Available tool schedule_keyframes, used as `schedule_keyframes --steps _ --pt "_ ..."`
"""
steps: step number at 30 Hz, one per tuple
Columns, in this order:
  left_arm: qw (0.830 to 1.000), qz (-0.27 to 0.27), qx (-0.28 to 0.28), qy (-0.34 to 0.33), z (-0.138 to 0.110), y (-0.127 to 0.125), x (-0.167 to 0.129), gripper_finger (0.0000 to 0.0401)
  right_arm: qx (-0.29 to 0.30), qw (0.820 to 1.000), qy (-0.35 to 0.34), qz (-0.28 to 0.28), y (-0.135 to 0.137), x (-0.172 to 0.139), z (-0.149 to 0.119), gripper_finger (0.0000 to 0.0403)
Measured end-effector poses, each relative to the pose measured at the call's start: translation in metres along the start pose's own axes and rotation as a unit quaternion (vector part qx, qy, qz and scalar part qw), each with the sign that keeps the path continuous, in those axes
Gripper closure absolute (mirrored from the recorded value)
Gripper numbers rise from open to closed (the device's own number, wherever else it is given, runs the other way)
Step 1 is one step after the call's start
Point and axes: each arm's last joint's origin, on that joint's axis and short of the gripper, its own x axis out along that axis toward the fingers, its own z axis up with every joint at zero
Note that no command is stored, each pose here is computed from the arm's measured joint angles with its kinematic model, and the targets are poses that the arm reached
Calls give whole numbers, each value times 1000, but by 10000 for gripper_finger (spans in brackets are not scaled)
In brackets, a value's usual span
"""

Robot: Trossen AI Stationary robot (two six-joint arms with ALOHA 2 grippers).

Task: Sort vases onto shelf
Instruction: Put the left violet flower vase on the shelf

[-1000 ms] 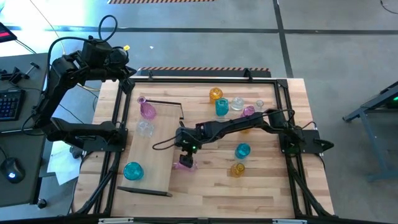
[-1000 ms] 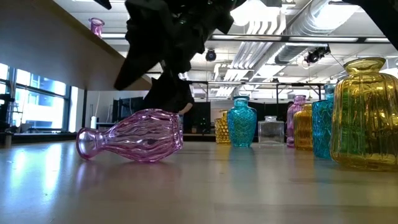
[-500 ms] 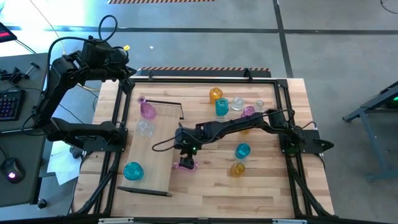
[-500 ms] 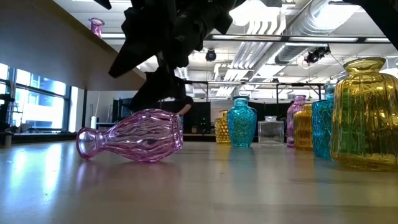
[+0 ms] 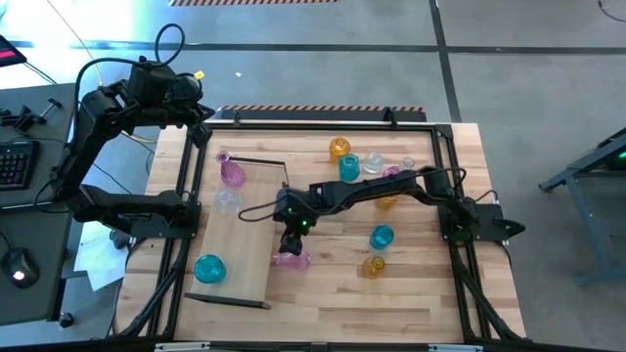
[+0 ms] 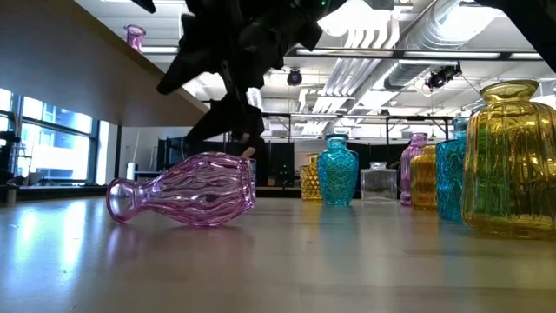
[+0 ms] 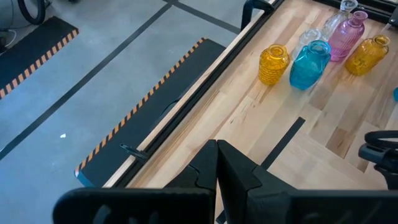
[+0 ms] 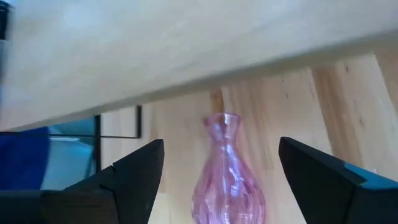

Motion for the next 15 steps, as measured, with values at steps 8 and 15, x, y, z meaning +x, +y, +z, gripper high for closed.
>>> schedule_keyframes --steps 8,15 --pt "1000 0 0 0 0 0 0 400 -18 999 23 16 19 9 -12 102" --pt "1000 0 0 0 0 0 0 400 -75 995 12 -69 37 20 -28 102"
